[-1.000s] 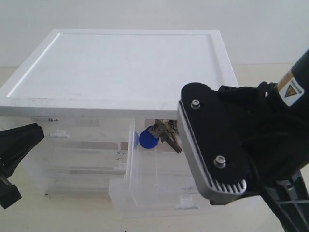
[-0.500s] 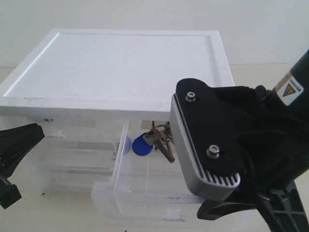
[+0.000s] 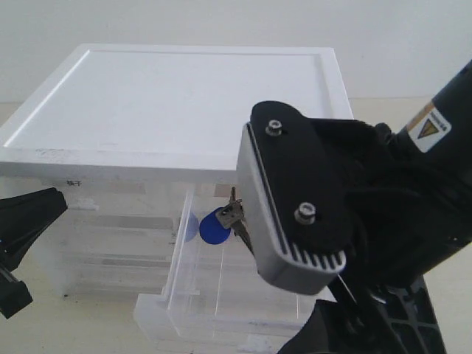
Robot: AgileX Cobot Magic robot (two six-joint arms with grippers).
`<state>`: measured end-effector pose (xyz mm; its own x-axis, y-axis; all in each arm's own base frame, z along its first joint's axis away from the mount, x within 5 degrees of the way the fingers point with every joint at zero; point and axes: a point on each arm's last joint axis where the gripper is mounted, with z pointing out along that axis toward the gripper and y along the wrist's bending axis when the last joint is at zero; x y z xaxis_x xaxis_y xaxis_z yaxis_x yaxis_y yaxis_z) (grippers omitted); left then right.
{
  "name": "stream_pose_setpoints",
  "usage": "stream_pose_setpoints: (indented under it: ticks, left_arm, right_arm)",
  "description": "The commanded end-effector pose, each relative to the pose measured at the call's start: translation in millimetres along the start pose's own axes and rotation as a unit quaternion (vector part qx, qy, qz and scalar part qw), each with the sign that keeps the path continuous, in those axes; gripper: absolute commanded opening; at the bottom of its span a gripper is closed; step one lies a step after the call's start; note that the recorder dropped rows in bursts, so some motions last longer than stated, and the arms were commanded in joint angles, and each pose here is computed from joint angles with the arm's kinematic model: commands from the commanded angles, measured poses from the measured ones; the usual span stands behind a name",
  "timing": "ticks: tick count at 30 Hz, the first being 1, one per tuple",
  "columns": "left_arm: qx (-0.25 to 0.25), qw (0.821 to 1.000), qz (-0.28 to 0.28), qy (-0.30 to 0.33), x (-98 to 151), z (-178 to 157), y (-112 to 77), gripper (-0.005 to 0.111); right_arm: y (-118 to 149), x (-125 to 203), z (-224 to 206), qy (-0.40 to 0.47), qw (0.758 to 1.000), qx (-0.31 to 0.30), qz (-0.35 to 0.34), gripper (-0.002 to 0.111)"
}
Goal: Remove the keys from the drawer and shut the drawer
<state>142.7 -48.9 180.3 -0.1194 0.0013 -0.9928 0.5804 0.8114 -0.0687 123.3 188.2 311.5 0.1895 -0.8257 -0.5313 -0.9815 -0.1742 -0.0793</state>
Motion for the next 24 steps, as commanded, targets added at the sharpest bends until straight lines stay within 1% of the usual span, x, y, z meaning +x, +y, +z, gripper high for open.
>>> stream_pose_setpoints:
  ticks: [1, 3, 5, 8, 9, 11, 16, 18, 21, 24]
  left_arm:
    - [-0.006, 1.000, -0.002, 0.003, 1, 0, 1.1, 0.004]
    - [-0.005, 1.000, -0.002, 0.004, 1, 0, 1.0, 0.004]
    - [-0.004, 1.000, -0.002, 0.004, 2, 0, 0.8, 0.004]
    - [-0.004, 1.000, -0.002, 0.003, 1, 0, 0.8, 0.004]
    - [-0.004, 1.000, -0.002, 0.003, 1, 0, 0.8, 0.004]
    - [-0.002, 1.000, 0.000, 0.004, 2, 0, 0.4, 0.004]
    - [0.002, 1.000, -0.004, 0.003, 1, 0, -0.3, 0.004]
    - [0.006, 1.000, -0.005, 0.002, 1, 0, -1.2, 0.004]
    - [0.008, 1.000, -0.008, 0.002, 1, 0, -1.4, 0.004]
    - [0.012, 1.000, -0.006, 0.004, 2, 0, -2.2, 0.004]
  right_arm:
    - [3, -5, -16, -0.037, 0.998, 0.044, 0.002, 0.055]
    - [5, -8, -27, -0.062, 0.995, 0.079, 0.020, 0.055]
    - [5, -10, -37, -0.091, 0.988, 0.110, 0.054, 0.055]
    - [-2, -11, -43, -0.121, 0.969, 0.160, 0.142, 0.055]
    - [-10, -8, -38, -0.104, 0.962, 0.178, 0.179, 0.055]
    - [-19, -4, -21, -0.066, 0.964, 0.163, 0.201, 0.055]
    - [-37, 0, 14, -0.024, 0.963, 0.131, 0.234, 0.055]
    - [-44, -1, 23, -0.027, 0.957, 0.138, 0.252, 0.056]
    - [-53, -1, 28, -0.043, 0.941, 0.161, 0.294, 0.056]
    - [-59, 5, 38, -0.012, 0.935, 0.170, 0.312, 0.056]
